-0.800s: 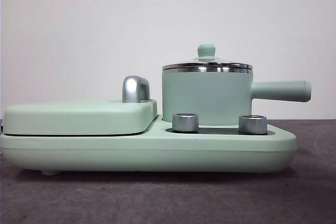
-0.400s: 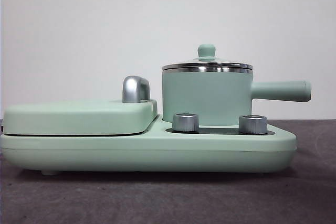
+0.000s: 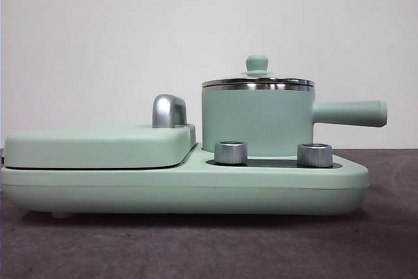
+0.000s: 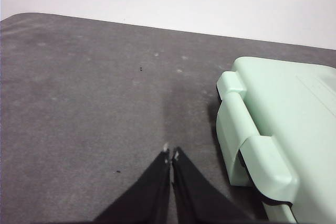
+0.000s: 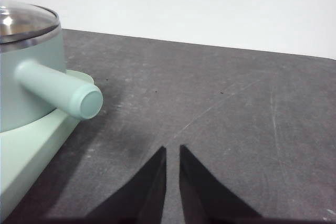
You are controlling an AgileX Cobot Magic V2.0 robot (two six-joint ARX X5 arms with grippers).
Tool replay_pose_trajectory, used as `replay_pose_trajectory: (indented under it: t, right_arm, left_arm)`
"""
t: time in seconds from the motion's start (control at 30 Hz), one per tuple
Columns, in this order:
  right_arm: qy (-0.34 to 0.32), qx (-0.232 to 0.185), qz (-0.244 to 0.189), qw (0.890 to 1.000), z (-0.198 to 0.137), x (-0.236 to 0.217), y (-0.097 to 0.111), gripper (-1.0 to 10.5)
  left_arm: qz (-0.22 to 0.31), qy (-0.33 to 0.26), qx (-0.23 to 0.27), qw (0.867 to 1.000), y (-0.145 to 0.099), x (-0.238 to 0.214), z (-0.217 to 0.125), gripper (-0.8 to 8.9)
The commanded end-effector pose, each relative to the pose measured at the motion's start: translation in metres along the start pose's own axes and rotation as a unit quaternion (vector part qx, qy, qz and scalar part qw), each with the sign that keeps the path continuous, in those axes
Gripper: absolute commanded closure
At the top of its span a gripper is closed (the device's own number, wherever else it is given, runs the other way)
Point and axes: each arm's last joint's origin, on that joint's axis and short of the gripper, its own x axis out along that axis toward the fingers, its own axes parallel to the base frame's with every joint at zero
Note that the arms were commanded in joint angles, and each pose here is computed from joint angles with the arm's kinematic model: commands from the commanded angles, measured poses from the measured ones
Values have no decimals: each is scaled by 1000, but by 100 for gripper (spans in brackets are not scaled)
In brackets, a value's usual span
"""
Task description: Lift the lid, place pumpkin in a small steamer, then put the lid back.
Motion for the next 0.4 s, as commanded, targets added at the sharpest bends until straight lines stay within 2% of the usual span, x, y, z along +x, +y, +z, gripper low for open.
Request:
replay_pose_trajectory:
  t: [0.03, 0.4]
  right_arm:
    - [-2, 8, -1, 1000, -1, 0, 0, 908]
    - [-2, 8, -3, 1000, -1, 0, -1, 908]
  left_arm:
    - [0, 4, -1, 1000, 1, 2, -5, 807]
    - [0, 4, -1, 1000, 1, 2, -5, 807]
